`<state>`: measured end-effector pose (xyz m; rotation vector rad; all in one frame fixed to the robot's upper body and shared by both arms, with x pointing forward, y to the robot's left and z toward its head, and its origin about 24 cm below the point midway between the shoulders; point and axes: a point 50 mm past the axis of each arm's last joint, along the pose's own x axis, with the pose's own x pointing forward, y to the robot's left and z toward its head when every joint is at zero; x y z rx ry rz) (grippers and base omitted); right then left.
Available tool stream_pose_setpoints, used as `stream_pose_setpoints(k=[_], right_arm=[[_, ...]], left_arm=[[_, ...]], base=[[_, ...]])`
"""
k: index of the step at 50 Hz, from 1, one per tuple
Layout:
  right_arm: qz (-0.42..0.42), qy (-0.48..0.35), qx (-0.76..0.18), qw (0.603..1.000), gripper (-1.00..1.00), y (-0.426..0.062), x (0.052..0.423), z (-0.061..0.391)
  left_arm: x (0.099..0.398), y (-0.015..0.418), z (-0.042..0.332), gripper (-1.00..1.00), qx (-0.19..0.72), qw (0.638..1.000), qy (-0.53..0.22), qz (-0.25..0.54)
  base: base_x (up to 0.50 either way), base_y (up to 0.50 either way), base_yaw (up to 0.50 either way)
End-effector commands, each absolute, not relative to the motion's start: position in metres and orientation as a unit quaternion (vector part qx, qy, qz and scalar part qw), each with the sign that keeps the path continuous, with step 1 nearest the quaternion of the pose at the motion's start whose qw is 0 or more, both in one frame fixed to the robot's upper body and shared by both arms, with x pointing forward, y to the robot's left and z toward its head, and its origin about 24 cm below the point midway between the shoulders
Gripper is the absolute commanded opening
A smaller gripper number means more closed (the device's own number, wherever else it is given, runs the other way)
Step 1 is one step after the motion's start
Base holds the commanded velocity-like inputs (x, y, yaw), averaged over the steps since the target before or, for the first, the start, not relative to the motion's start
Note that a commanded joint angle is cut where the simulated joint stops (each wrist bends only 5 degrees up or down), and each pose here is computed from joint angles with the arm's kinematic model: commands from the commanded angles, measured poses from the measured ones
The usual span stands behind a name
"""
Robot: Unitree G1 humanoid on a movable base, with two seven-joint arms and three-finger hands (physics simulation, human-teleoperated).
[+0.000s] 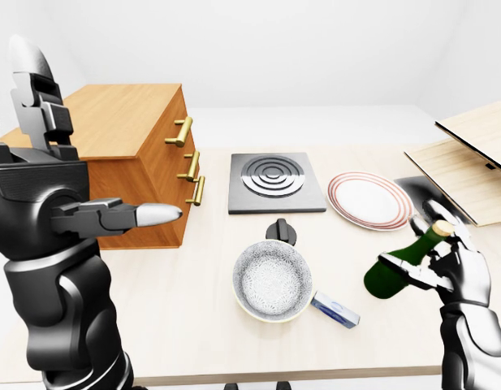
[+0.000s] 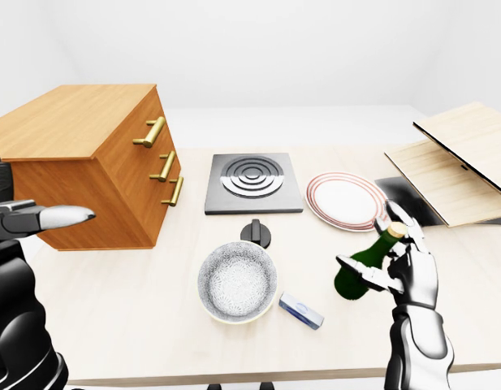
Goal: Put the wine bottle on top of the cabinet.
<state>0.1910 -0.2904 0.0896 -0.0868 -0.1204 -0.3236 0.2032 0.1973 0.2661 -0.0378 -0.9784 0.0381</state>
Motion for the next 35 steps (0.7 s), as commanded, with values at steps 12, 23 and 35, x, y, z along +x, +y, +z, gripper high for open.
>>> stream_pose_setpoints(k=[12, 23, 35], right_arm=[[-0.155, -0.052, -0.008, 0.986, -1.00, -0.283, 0.180, 0.080], [-0.150, -0.121, -0.039, 0.980, -1.00, -0.274, 0.173, 0.115], [-0.092, -0.344, -0.112, 0.928, -1.00, -0.235, 0.159, 0.212]], left_arm=[[0.202, 0.199, 0.265, 1.00, -0.018, 0.883, -0.468, 0.021], [0.205, 0.200, 0.260, 1.00, -0.018, 0.890, -0.456, 0.022], [0.200, 0.198, 0.260, 1.00, -0.019, 0.887, -0.461, 0.020]], base=[[0.00, 0.00, 0.00], [0.00, 0.00, 0.00], [0.00, 0.00, 0.00]])
